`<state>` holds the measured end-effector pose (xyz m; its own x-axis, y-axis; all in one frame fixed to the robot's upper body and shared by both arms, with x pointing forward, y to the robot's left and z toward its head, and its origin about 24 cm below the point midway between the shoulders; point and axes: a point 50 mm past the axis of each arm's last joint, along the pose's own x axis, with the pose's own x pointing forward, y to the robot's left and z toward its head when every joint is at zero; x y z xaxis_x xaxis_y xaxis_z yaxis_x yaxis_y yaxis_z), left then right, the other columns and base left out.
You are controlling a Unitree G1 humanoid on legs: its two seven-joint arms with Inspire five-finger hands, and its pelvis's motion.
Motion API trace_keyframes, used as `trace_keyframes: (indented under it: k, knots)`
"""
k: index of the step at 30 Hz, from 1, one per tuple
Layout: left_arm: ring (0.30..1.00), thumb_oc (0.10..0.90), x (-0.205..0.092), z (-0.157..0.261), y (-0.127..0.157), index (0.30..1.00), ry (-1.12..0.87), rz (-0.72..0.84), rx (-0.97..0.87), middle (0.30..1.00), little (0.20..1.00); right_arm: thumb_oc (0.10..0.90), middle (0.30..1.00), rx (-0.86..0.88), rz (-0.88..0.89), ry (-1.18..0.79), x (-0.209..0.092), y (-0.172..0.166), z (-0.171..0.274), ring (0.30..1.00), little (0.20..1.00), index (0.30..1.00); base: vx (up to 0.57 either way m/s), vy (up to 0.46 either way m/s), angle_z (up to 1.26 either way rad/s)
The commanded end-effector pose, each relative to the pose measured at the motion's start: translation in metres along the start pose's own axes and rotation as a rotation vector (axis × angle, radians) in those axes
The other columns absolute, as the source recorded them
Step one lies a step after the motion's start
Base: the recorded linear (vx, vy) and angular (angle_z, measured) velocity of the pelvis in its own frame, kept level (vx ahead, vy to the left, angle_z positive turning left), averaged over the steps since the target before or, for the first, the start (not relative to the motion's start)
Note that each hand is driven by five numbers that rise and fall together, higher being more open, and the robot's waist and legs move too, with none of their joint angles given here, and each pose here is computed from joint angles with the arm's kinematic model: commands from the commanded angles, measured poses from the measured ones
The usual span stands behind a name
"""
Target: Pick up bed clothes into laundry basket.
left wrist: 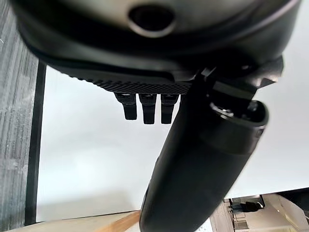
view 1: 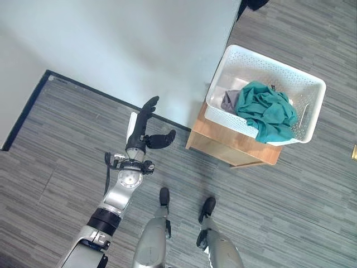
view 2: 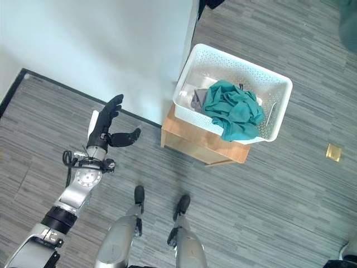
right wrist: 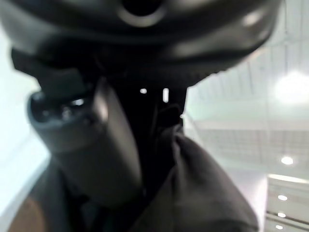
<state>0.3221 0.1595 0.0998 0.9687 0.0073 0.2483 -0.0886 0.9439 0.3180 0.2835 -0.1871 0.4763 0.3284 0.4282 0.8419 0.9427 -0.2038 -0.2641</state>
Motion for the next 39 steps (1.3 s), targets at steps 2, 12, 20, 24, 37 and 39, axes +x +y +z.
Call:
trace_keyframes:
  k: [2,12,20,24,37,39]
  knots:
    - [0.9,0.8,-0.003,0.033,-0.031,0.9,-0.192,-0.13,-0.043,0.9,0.9,0.4,0.3,-0.042,-0.225,0.095,0.014,-0.048,-0.027,0.3,0.3,0.3,0.0,-0.007,0.06]
    - [0.9,0.8,-0.004,0.028,-0.025,0.9,-0.174,-0.102,-0.031,0.9,0.9,0.4,0.3,-0.042,-0.155,0.183,0.002,-0.032,-0.044,0.3,0.3,0.3,-0.02,0.0,0.0]
    - [0.9,0.8,0.006,0.039,-0.027,0.9,-0.191,-0.04,-0.058,0.9,0.9,0.4,0.3,0.251,-0.254,0.162,-0.033,-0.017,0.001,0.3,0.3,0.3,-0.02,0.013,-0.02]
    - [0.9,0.8,0.007,0.043,-0.029,0.9,-0.207,-0.047,-0.038,0.9,0.9,0.4,0.3,0.284,-0.263,0.157,-0.046,-0.014,0.011,0.3,0.3,0.3,-0.01,-0.004,-0.05]
    - [0.9,0.8,0.005,0.04,-0.028,0.9,-0.197,-0.053,-0.032,0.9,0.9,0.4,0.3,0.155,-0.086,0.408,-0.08,0.019,-0.053,0.3,0.3,0.3,-0.01,-0.012,-0.07]
    - [0.9,0.8,0.007,0.041,-0.028,0.9,-0.194,-0.046,-0.038,0.9,0.9,0.4,0.3,0.173,-0.057,0.434,-0.083,0.025,-0.055,0.3,0.3,0.3,-0.01,0.008,-0.13]
